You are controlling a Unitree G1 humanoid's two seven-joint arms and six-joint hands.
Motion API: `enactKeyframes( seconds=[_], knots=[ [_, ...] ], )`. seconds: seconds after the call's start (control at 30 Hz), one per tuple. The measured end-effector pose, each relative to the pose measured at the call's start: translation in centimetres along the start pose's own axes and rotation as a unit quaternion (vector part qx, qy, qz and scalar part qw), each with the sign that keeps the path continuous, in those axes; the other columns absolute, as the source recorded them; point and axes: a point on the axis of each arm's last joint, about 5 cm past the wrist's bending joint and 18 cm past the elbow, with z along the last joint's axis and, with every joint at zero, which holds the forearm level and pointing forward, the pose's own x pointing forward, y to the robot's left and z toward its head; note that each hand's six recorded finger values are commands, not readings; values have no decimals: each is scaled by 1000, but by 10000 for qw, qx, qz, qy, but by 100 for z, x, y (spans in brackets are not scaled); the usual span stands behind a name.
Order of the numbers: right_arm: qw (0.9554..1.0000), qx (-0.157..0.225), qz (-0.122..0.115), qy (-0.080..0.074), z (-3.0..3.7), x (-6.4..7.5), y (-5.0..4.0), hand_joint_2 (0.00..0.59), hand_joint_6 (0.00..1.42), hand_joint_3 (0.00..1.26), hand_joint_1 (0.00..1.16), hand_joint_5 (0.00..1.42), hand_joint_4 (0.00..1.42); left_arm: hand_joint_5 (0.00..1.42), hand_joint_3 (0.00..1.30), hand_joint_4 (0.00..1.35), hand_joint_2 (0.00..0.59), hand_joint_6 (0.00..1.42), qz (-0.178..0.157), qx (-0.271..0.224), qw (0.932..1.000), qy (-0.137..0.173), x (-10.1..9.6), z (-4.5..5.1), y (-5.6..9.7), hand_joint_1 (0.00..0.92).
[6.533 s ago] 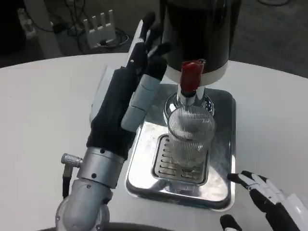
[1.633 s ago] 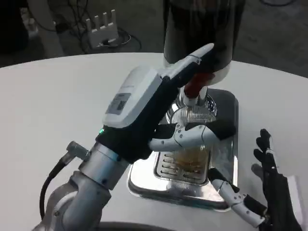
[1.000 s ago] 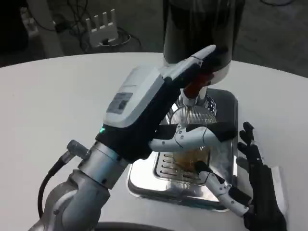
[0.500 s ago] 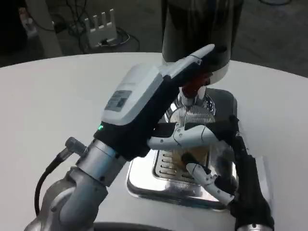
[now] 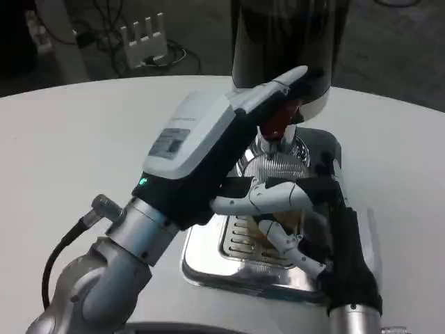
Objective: Grasp the cup under the faucet to collect the drink, then remove the cup.
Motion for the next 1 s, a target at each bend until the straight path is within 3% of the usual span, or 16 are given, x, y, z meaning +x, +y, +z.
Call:
enactKeyframes(
  seconds=[0.37, 0.53, 0.7, 0.83, 1.0],
  knots=[
    [10000, -8, 16, -45, 20, 56, 71, 181, 196, 64, 764, 120, 94, 325, 166, 214, 76, 280, -99, 150, 9998, 8, 23, -21, 37, 0],
    [9999, -69, -2, -150, 49, 77, 114, 181, 208, 64, 773, 140, 103, 326, 166, 218, 77, 280, -122, 182, 9998, -3, 21, -23, 41, 0],
    [9998, -173, -35, -135, 32, 89, 175, 169, 227, 81, 792, 166, 116, 326, 166, 223, 77, 280, -121, 191, 9997, 1, 17, -28, 49, 0],
    [9994, -256, -187, -165, 36, 124, 234, 173, 295, 122, 808, 236, 179, 326, 166, 224, 77, 280, -120, 220, 9997, 15, 5, -36, 65, 0],
    [9974, -371, -546, -277, 54, 150, 286, 167, 474, 258, 833, 472, 396, 326, 166, 225, 78, 280, -81, 275, 9996, 72, -44, -55, 112, 0]
  ],
)
